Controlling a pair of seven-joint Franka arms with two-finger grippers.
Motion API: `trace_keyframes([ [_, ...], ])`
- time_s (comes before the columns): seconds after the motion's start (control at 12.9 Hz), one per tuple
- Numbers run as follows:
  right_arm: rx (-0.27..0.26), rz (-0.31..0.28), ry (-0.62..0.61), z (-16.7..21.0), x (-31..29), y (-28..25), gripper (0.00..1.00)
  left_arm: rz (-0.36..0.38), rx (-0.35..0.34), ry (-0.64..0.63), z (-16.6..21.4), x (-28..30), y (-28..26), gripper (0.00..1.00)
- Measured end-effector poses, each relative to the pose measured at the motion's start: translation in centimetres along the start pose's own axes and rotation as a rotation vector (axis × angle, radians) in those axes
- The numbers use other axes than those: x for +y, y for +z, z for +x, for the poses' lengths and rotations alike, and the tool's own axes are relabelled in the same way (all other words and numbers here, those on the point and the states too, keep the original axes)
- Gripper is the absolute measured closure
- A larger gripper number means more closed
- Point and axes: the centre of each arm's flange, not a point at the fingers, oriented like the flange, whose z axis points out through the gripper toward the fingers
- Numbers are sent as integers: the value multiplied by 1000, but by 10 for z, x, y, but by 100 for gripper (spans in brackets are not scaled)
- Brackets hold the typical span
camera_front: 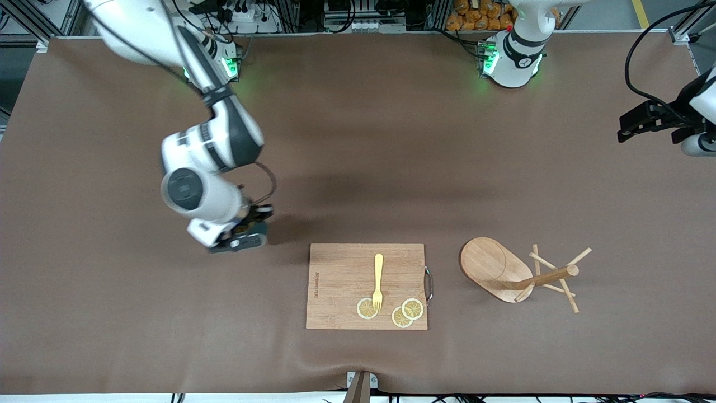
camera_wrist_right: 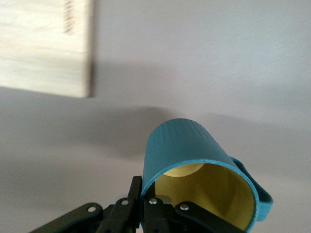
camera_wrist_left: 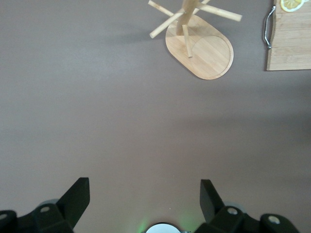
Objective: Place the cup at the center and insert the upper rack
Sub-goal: 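Lift the mug with the right gripper and carry it toward table center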
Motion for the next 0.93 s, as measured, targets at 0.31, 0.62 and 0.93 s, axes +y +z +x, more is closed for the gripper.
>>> trace_keyframes([
  [0.31,-5,-27,40,-48,-109,14,96,0,-4,2,0,1,2,0],
  [0.62,-8,-30,140,-81,-171,24,96,-1,-8,-6,2,-4,4,0],
  [0.93,-16,-5,147,-112,-228,48,96,-2,-4,-14,3,-8,4,0],
])
